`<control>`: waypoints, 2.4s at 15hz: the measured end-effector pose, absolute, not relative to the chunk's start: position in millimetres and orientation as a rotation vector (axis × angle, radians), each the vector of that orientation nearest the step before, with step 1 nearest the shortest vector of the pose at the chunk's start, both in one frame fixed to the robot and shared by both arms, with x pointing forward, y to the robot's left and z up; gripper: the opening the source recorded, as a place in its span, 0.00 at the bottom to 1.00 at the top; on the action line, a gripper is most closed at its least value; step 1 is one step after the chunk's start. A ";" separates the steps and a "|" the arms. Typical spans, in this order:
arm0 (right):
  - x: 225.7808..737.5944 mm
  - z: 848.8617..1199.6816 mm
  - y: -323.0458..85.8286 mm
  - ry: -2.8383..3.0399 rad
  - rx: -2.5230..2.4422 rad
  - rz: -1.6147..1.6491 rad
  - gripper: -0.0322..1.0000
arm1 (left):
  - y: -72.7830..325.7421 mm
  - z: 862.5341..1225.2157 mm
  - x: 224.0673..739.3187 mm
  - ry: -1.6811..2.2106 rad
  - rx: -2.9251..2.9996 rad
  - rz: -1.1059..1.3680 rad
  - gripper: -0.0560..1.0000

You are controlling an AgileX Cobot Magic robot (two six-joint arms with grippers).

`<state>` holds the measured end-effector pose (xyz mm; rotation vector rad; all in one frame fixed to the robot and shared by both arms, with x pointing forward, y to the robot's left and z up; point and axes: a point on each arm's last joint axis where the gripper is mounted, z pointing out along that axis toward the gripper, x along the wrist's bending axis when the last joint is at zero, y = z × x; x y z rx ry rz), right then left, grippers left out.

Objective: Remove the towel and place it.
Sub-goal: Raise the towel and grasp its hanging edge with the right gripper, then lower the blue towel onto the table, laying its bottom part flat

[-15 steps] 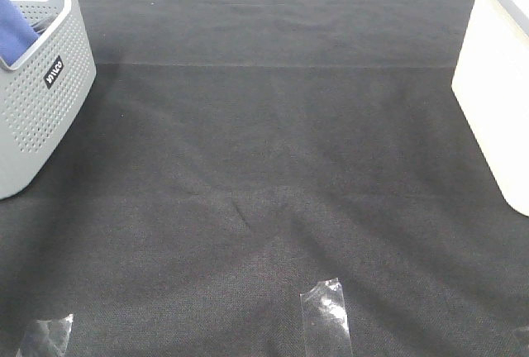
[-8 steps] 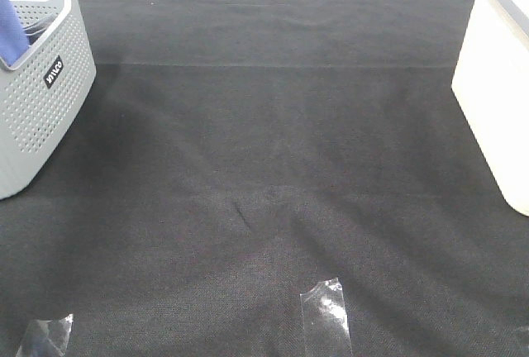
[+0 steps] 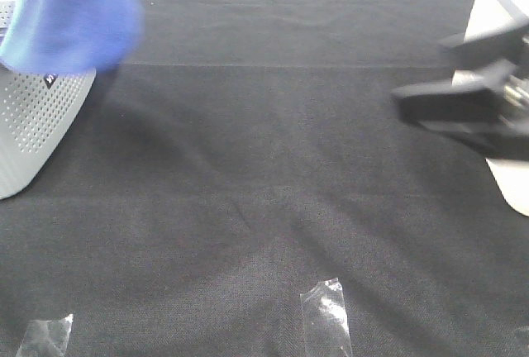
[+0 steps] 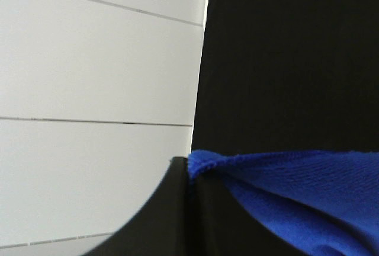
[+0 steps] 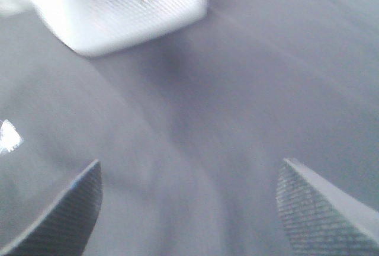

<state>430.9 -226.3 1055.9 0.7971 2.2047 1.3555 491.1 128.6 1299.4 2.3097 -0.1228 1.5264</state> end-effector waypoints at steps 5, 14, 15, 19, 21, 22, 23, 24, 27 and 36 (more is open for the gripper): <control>492.0 1052.9 -203.6 2.310 0.572 1.576 0.77 | 96.1 1305.4 468.8 -0.270 2.179 1.515 0.05; 554.4 1044.3 -142.5 2.430 0.377 1.801 0.77 | 82.0 1306.0 471.3 -0.309 2.092 1.543 0.05; 555.5 1044.7 -135.4 2.435 0.362 1.797 0.77 | 81.3 1306.8 471.6 -0.310 2.078 1.548 0.05; 551.6 1050.1 -124.9 2.457 0.321 1.824 0.76 | 77.3 1302.6 476.7 -0.322 2.093 1.564 0.05; 549.2 1047.2 -125.3 2.506 0.304 1.796 0.70 | 74.8 1298.4 482.7 -0.341 2.119 1.606 0.05; 548.3 1045.4 -125.8 2.535 0.314 1.779 0.62 | 73.6 1296.7 484.7 -0.346 2.128 1.615 0.05; 547.9 1044.5 -126.1 2.553 0.337 1.773 0.51 | 73.6 1296.5 485.2 -0.348 2.130 1.620 0.05; 548.1 1044.5 -126.2 2.562 0.361 1.773 0.38 | 73.4 1296.2 485.5 -0.347 2.131 1.620 0.05; 551.8 1051.8 -125.5 2.562 0.403 1.773 0.08 | 67.1 1288.9 491.4 -0.356 2.154 1.607 0.05; 568.6 1055.7 -138.2 2.607 1.106 1.452 0.03 | 57.5 1273.1 501.7 -0.101 2.178 1.442 0.05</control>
